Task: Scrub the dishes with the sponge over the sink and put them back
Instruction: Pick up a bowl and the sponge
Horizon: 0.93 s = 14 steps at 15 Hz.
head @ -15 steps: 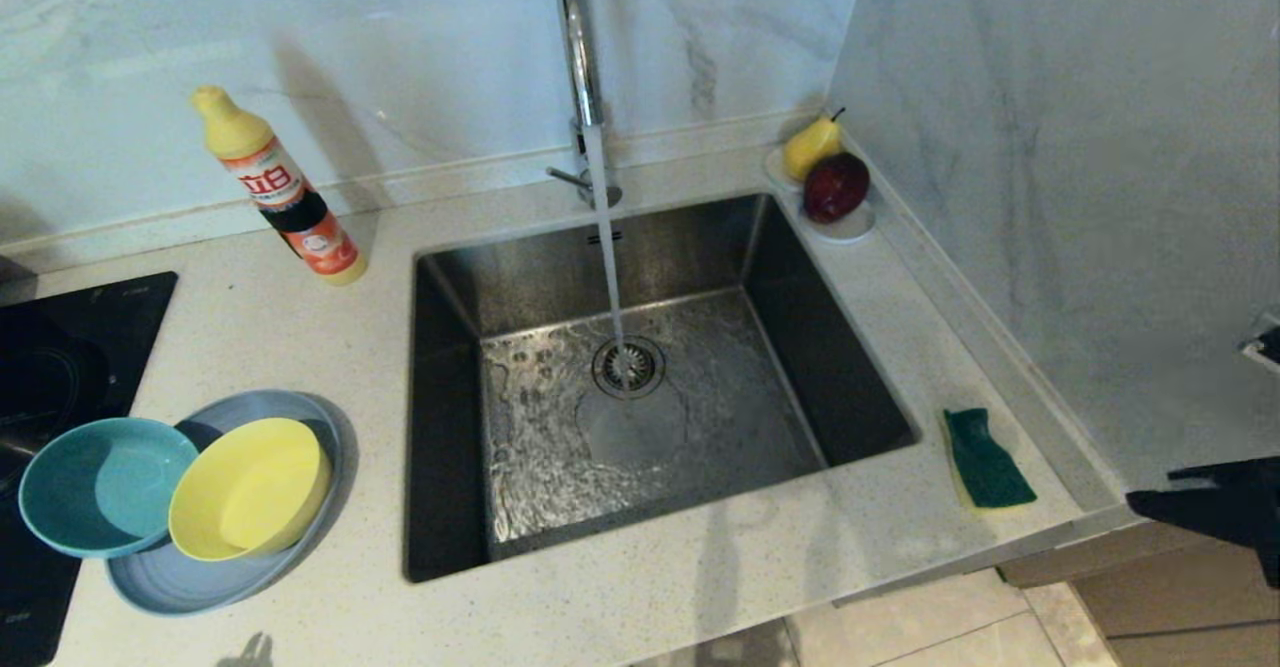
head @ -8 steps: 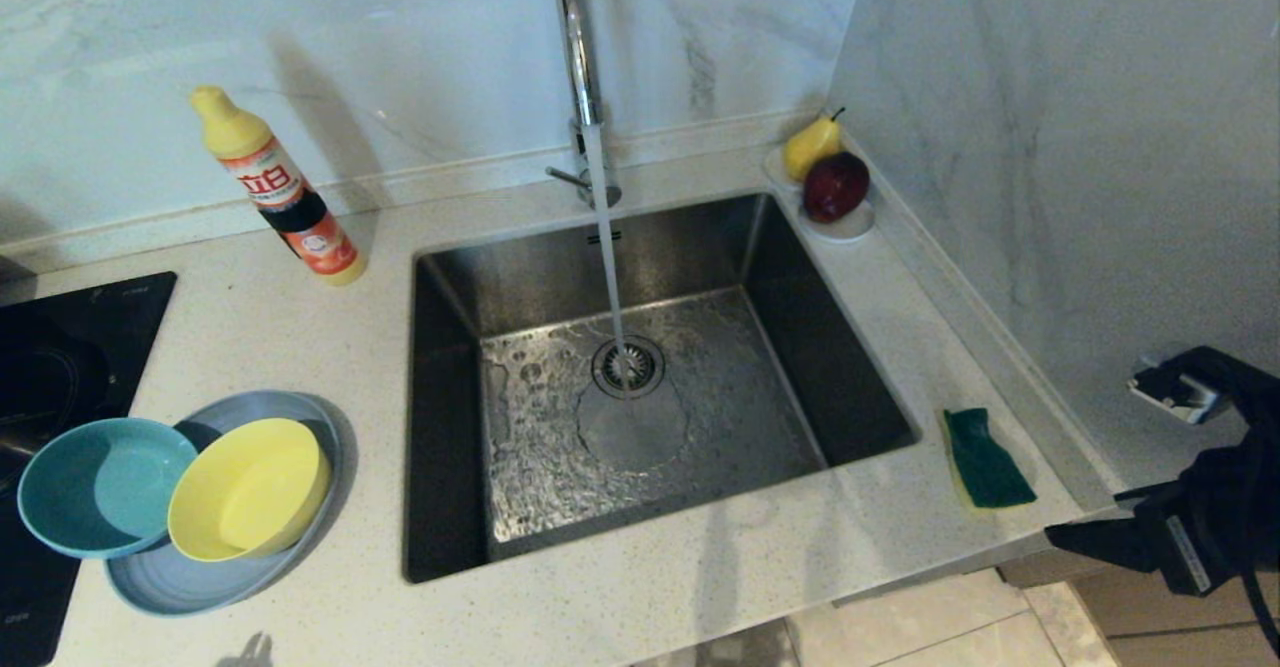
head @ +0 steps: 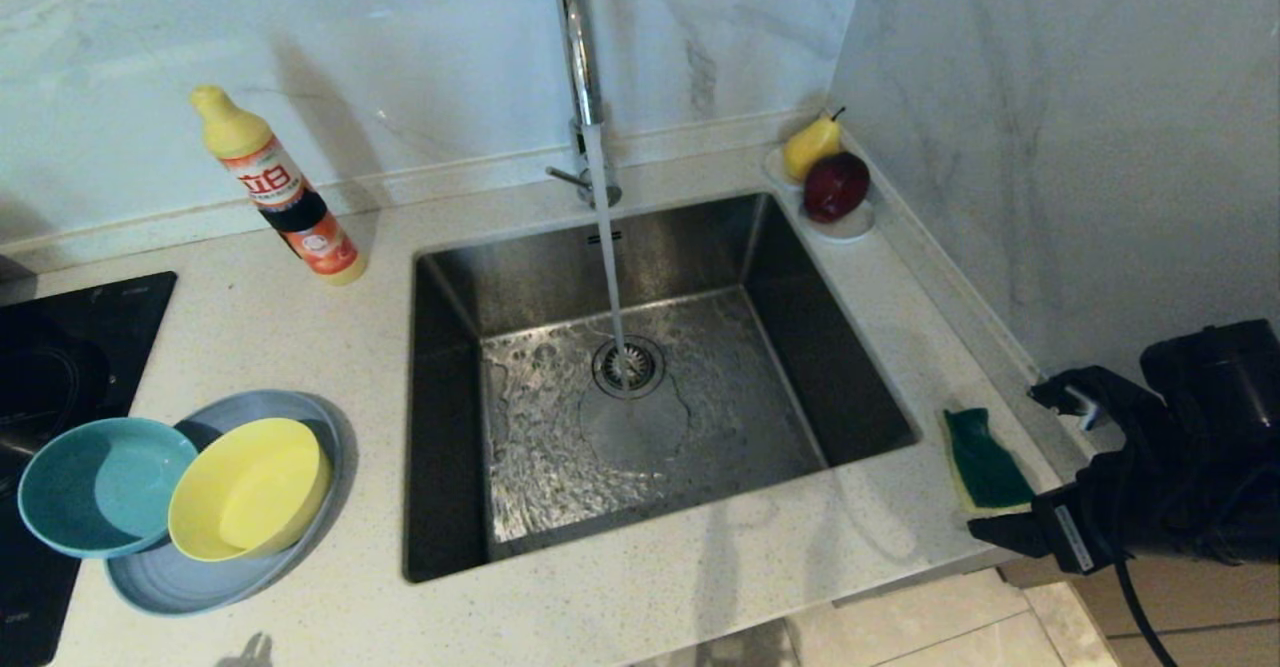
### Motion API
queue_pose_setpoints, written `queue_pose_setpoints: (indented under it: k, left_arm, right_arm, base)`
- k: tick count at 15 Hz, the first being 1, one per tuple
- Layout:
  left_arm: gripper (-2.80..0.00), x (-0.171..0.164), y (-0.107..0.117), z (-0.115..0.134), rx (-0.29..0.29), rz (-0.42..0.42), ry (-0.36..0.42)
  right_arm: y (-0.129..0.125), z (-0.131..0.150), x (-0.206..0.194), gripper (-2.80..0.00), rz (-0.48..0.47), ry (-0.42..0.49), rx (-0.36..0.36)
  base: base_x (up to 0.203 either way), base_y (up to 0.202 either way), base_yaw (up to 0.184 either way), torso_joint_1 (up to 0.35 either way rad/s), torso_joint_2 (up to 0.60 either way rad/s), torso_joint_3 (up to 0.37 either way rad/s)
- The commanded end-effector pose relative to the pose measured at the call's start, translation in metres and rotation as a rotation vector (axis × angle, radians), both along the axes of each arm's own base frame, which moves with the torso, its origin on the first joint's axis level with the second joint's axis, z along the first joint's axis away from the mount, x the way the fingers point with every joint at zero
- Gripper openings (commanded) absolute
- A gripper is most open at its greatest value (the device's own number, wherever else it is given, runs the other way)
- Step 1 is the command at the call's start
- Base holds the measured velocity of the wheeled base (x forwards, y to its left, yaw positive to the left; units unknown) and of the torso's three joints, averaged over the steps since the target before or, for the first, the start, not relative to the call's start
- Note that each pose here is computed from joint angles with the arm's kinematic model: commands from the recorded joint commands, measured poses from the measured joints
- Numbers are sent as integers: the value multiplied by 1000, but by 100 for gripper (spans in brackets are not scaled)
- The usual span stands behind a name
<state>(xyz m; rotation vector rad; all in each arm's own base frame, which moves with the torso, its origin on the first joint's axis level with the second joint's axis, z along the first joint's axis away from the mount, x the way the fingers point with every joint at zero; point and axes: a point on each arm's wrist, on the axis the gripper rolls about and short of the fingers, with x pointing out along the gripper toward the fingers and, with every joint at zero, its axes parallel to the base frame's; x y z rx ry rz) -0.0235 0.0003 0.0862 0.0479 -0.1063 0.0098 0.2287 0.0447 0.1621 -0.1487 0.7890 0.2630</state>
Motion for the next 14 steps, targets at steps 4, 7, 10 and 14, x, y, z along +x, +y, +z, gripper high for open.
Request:
queue_pose_setpoints:
  k: [4,7,10,14]
  left_arm:
    - [-280,3,0,-11,0,0,39]
    - [-280,3,0,-11,0,0,39]
    - [-280,3,0,-11,0,0,39]
    - [-280,3,0,-11,0,0,39]
  right_arm:
    - [4,-11,20,0,-10,44,-10]
    - [4,-9,26,0,-23,28,-21]
    - [5,-8,33,0,-30,-22,-18]
    - [5,-5,35,0,-43,-40,-29]
  base:
    - [0,0,0,0,0,0]
    - [0,0,0,0,0,0]
    - [0,0,0,0,0,0]
    - [0,0,0,0,0,0]
